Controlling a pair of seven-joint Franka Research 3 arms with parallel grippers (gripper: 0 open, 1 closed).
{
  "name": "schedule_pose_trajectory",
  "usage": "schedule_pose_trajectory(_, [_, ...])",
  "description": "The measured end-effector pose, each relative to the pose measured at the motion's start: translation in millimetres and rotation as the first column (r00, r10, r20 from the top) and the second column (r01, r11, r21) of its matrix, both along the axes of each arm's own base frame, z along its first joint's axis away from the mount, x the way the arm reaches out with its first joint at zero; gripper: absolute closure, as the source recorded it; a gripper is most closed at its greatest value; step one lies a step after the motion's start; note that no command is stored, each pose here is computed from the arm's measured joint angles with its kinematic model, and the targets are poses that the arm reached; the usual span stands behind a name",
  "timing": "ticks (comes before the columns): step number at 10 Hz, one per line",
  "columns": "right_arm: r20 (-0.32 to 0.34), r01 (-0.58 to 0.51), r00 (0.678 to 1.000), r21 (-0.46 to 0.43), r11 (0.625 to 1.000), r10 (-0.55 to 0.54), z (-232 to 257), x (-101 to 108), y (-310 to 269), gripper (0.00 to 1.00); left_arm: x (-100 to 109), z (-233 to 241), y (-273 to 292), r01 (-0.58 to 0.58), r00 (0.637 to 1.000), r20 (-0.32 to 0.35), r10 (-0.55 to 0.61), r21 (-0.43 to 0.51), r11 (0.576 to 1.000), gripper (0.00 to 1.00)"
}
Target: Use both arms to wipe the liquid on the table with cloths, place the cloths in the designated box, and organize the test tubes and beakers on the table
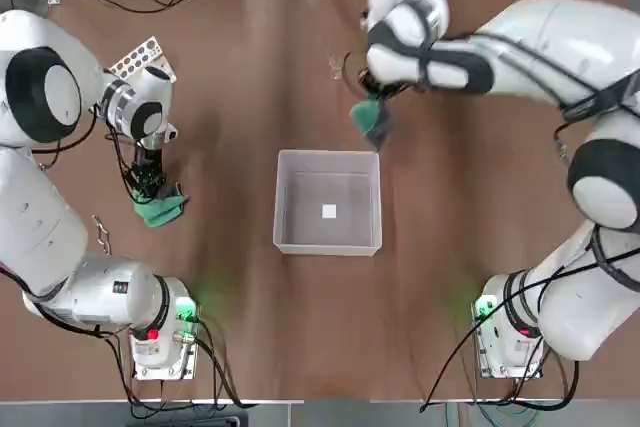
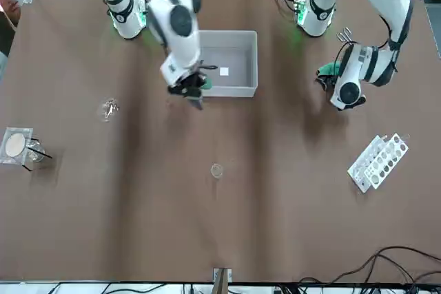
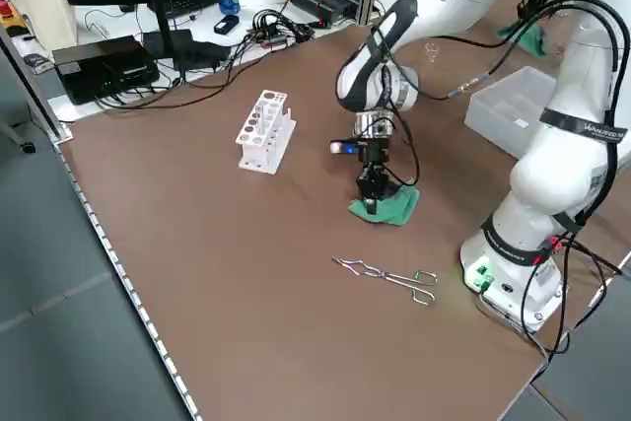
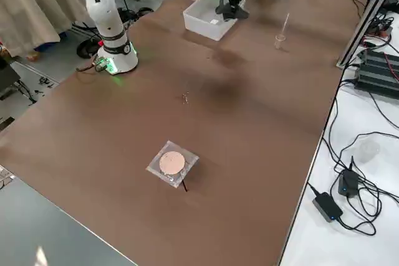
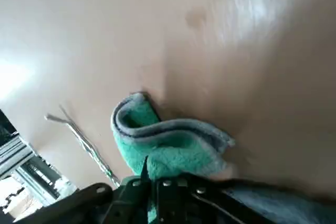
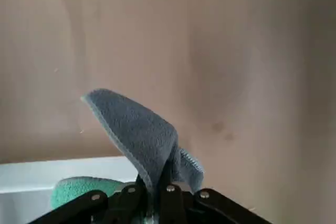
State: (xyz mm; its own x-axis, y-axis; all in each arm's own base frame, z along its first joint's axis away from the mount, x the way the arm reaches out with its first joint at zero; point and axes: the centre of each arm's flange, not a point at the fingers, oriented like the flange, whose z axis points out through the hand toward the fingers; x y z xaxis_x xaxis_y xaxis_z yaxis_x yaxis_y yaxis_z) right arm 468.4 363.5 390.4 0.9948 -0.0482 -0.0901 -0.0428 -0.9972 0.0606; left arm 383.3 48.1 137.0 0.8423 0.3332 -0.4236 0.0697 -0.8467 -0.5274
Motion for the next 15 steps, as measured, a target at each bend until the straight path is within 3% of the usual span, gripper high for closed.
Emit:
schedule_pose_trajectory(2, [-0.015,-0.045,0.999,0.016,0.999,0.045,-6.7,47.3,-76.9,0.89,34.7,9.3,-30.8,0.032,0.997,0.075,-0.030,-0.025,0.999,0.96])
schedule_pose_trajectory(4, [-0.011,-0.038,0.999,0.024,0.999,0.039,-43.2,67.9,-129.7,0.91,67.2,11.0,-115.9,0.023,0.988,0.157,-0.013,-0.060,0.998,0.96])
schedule_pose_trajectory(6, [-0.028,-0.016,0.999,0.012,1.000,0.017,-99.6,58.6,-156.6,0.91,93.7,18.9,-190.1,0.013,0.971,0.239,0.007,-0.080,0.997,0.96])
schedule_pose_trajectory(8, [-0.093,0.018,0.996,-0.011,1.000,-0.019,-135.7,42.2,-191.1,0.91,122.3,33.2,-241.9,0.000,0.952,0.301,0.050,-0.163,0.987,0.96])
schedule_pose_trajectory(11, [-0.167,0.062,0.984,-0.019,0.998,-0.064,-162.7,30.3,-253.2,0.91,147.1,54.2,-280.3,-0.036,0.935,0.334,0.124,-0.256,0.966,0.96])
schedule_pose_trajectory(13, [-0.214,0.101,0.971,-0.023,0.995,-0.103,-184.9,12.3,-293.1,0.91,146.6,46.6,-299.2,-0.058,0.935,0.322,0.147,-0.270,0.961,0.96])
schedule_pose_trajectory(15, [-0.222,0.078,0.972,0.005,0.997,-0.075,-197.1,5.0,-331.1,0.91,133.0,28.1,-281.5,-0.079,0.968,0.219,0.124,-0.200,0.976,0.96])
